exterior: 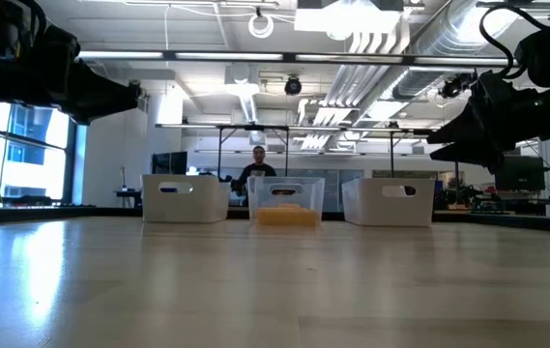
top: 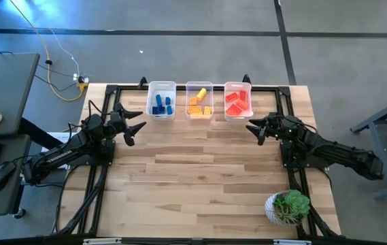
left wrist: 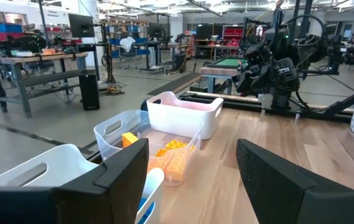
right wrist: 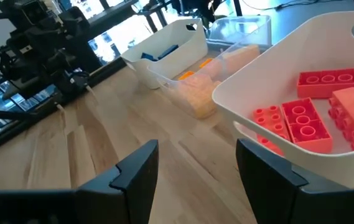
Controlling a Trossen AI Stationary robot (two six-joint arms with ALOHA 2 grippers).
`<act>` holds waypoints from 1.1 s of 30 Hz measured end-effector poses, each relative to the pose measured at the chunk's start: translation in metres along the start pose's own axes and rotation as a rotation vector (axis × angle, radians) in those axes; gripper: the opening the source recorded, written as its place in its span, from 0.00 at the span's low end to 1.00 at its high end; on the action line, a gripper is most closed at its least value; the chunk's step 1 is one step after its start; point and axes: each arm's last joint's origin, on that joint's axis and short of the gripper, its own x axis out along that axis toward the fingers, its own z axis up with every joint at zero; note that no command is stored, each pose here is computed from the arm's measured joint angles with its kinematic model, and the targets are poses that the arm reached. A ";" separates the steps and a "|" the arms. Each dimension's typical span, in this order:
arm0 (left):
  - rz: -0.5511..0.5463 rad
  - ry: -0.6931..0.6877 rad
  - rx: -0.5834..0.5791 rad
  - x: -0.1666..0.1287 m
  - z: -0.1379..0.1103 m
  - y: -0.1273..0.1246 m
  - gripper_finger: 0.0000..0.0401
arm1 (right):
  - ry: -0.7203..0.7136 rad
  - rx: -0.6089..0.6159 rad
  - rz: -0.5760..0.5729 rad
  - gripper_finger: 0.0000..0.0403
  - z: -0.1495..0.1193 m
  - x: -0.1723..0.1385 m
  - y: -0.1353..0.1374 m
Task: Sort & place blocks by color
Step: Return to Home Position
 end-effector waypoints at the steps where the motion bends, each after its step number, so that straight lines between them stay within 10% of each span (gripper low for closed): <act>1: 0.000 0.000 0.000 0.000 0.000 0.000 0.58 | 0.000 -0.003 0.000 0.50 0.000 0.000 0.000; 33: 0.000 0.000 0.000 0.000 0.000 0.000 0.58 | 0.004 -0.017 0.002 0.50 0.000 0.000 0.000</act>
